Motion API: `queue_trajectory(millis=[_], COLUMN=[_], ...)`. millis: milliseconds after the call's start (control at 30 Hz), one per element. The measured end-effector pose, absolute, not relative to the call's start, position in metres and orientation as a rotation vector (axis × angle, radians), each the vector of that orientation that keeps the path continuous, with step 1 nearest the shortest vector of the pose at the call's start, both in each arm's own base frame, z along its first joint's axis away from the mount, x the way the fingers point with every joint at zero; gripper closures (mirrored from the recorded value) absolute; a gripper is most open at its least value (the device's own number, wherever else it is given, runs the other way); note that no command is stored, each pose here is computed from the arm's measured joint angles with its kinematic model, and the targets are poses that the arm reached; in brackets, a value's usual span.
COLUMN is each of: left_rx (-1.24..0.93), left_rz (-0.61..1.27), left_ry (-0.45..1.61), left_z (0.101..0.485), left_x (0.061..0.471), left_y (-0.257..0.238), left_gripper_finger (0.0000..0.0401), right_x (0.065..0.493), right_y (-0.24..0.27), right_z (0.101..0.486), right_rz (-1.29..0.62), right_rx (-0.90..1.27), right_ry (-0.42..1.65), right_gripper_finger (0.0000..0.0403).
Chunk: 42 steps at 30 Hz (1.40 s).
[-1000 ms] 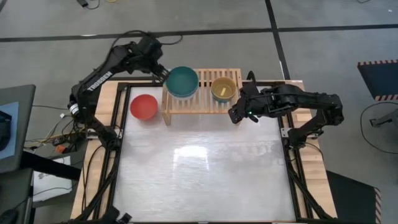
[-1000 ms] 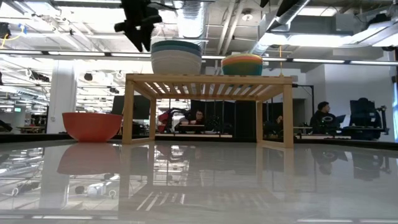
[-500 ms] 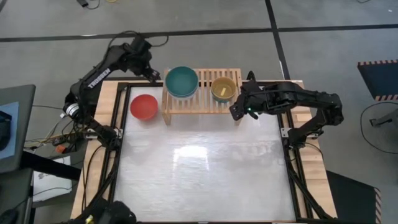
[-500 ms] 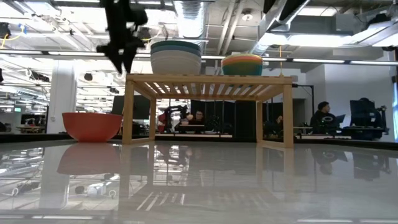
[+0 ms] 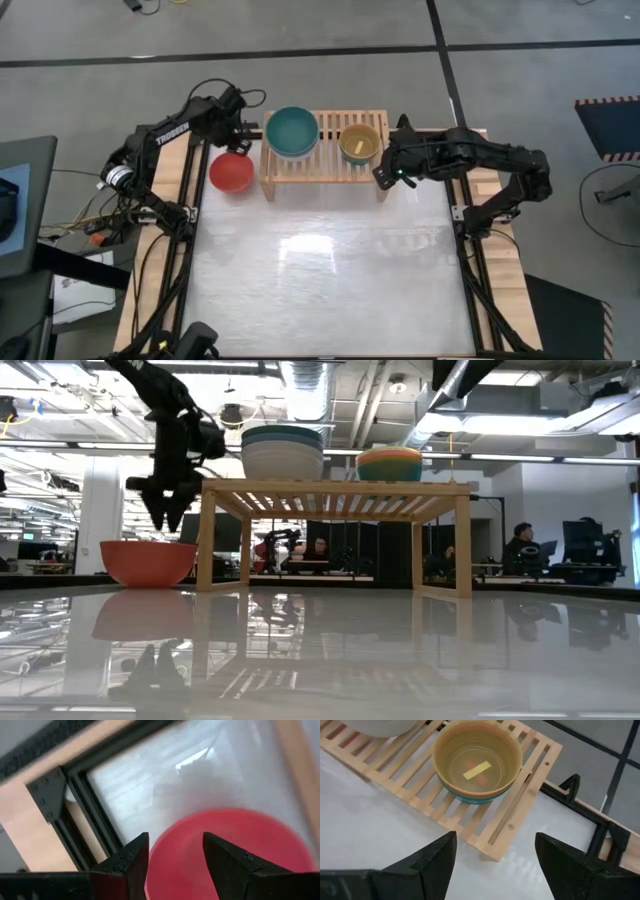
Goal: Place and stack bowls onto a shelf
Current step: Stack the large orange bowl on top of the large green bowl on the shelf
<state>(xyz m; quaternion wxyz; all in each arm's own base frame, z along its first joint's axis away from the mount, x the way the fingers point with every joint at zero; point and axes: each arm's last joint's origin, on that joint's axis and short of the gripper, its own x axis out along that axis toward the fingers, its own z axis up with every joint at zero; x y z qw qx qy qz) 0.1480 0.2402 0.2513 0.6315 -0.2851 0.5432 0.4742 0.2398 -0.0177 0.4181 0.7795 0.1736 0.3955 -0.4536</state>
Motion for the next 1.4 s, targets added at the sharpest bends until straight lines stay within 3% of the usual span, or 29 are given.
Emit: queue_trajectory(millis=[233,533,1000,1200,1400], left_rx=[-0.741,-0.749,-0.767,-0.770,-0.672], left_rz=[1.105,1.165,1.139,1.156,1.224], left_ry=[1.297,1.223,1.204,1.149,0.864], left_z=[0.217,0.215,0.195,0.221,0.294], left_x=[0.130,0.133,0.131,0.129,0.119], left_y=[0.236,0.240,0.236,0.232,0.216], left_gripper_finger=[0.0230,0.0240,0.0393,0.0399,0.0401], right_x=[0.239,0.238,0.238,0.238,0.238], right_y=[-0.028,-0.036,-0.036,-0.035,-0.033], right_z=[0.418,0.418,0.418,0.418,0.418], right_rz=[-1.002,-1.009,-0.994,-0.989,-0.979], right_rx=[0.360,0.342,0.313,0.307,0.292], right_ry=[0.871,0.889,0.903,0.905,0.910], right_gripper_finger=[0.0108,0.0108,0.0108,0.0108,0.0108])
